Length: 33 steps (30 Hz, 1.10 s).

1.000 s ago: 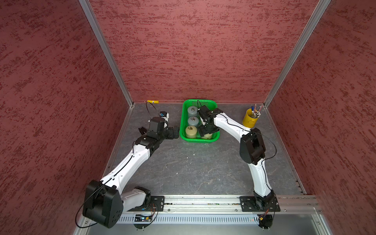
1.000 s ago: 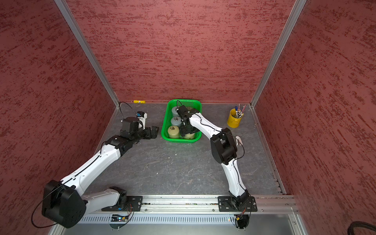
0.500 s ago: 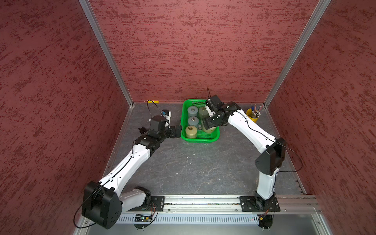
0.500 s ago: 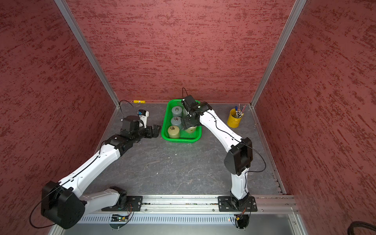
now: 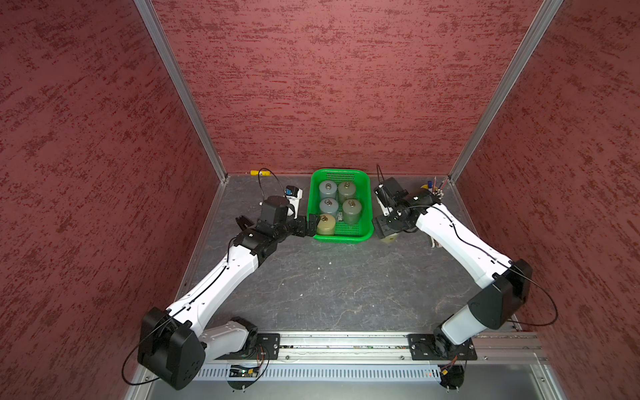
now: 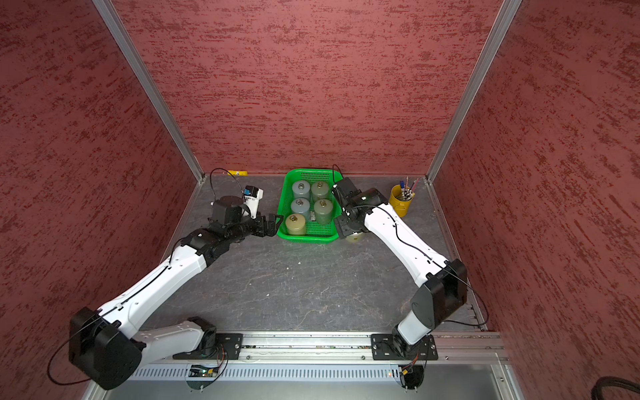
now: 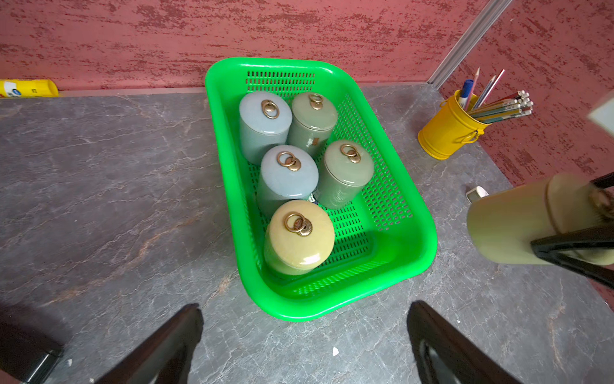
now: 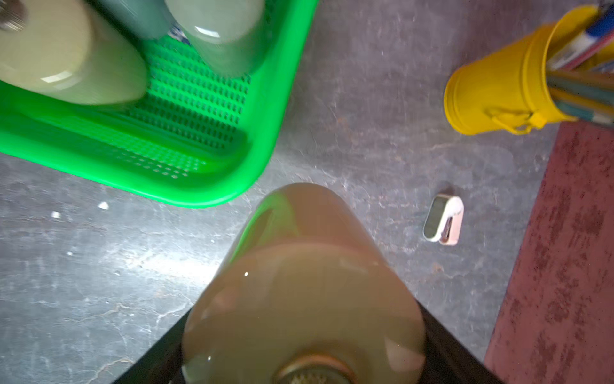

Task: Take the tea canister out of the basket
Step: Place the tea canister at the center of the board.

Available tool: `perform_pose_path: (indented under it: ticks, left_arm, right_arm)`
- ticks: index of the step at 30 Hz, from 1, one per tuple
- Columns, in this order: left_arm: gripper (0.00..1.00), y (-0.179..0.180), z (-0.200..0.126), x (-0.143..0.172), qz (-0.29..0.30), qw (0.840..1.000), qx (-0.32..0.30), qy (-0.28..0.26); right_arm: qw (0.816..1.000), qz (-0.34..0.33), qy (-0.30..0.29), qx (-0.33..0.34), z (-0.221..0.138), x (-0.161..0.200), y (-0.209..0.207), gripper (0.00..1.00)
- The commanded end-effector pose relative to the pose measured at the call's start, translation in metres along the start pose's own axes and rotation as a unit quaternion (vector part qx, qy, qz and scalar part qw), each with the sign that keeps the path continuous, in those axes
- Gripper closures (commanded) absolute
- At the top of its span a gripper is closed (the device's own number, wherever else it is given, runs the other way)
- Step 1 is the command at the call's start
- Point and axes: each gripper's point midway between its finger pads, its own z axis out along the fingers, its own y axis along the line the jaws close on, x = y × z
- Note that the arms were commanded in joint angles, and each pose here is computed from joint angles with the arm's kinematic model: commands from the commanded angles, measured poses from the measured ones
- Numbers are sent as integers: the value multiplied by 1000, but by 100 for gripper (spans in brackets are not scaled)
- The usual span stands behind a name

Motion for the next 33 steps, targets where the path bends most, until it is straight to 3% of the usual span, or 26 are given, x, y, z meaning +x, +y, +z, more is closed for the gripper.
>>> perform_pose_path:
  ticks: [1, 20, 33]
  left_arm:
    - [0, -6, 4, -1, 12, 1000, 12, 0]
    - [0, -6, 16, 10, -9, 1000, 21, 11]
    - [0, -1, 19, 17, -16, 1000, 8, 22]
  right_arm:
    - [998, 41, -40, 4, -4, -3, -10, 100]
    - [997, 69, -17, -43, 68, 40, 17, 98]
    - [996, 71, 9, -44, 87, 50, 23, 90]
